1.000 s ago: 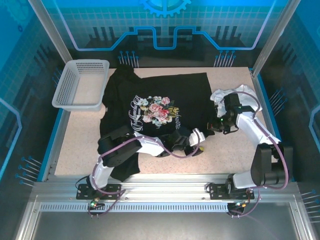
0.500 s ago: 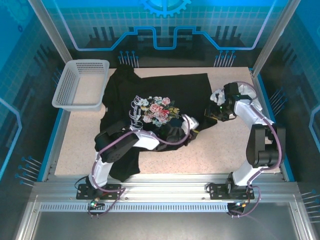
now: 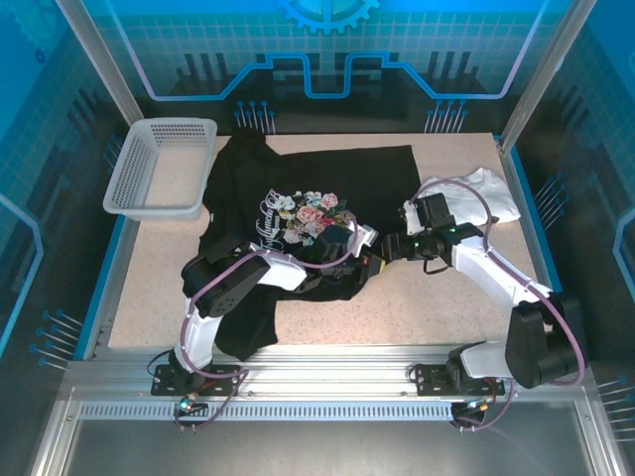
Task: Fold the inside-out t-shirt
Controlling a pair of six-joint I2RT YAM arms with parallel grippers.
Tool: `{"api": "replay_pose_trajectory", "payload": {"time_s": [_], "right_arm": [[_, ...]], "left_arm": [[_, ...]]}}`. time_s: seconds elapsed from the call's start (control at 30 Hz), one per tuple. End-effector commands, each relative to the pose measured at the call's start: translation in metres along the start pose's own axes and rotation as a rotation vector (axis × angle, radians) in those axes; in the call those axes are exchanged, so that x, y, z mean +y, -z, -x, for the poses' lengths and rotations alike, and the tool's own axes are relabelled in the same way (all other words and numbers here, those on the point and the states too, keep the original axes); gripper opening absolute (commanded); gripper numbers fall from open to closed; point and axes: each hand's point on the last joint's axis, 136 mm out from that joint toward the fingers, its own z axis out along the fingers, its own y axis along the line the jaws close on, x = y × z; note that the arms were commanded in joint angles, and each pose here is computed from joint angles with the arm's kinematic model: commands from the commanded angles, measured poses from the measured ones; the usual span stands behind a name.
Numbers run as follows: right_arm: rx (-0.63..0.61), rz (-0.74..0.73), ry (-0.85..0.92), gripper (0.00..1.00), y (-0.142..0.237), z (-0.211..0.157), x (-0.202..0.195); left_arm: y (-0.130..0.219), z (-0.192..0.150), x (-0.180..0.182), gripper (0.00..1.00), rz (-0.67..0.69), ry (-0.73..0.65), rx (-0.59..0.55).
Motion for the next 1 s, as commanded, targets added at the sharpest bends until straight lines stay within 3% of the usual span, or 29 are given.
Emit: {"api": "replay_pose_trajectory", "payload": {"time_s": [0.0, 0.1, 0.27, 0.37, 0.5, 0.6, 0.77, 0.97], "right_arm": [[-0.032, -0.003, 0.024, 0.62, -0.01, 0.023, 0.001], [0.03, 0.007, -0.043, 0.61, -0.02, 0.025, -0.005], [0.047, -0.009, -0.087, 0.61, -0.017, 0.024, -0.014], [0.037, -0.014, -0.107, 0.61, -0.007, 0.024, -0.02], [0.026, -0.012, -0.063, 0.6, 0.004, 0.028, -0.013], [0.021, -0.02, 0.069, 0.6, 0.002, 0.031, 0.003], [0.054, -0.04, 0.279, 0.61, -0.021, 0.032, 0.026], [0.143, 0.086, 0.317, 0.62, -0.048, 0.023, 0.053]], "left_arm": [[0.005, -0.001, -0.005, 0.0, -0.043, 0.004, -0.022], [0.005, -0.009, 0.004, 0.02, -0.024, 0.008, -0.042], [0.012, -0.017, 0.018, 0.41, 0.059, 0.022, -0.022], [0.022, -0.023, 0.023, 0.51, 0.109, 0.018, -0.008], [0.039, -0.034, 0.03, 0.55, 0.109, 0.103, 0.001], [0.058, -0.032, 0.03, 0.56, 0.103, 0.171, -0.031], [0.073, -0.04, 0.037, 0.52, 0.152, 0.229, -0.029], [0.074, -0.049, 0.042, 0.49, 0.156, 0.305, -0.043]]}}
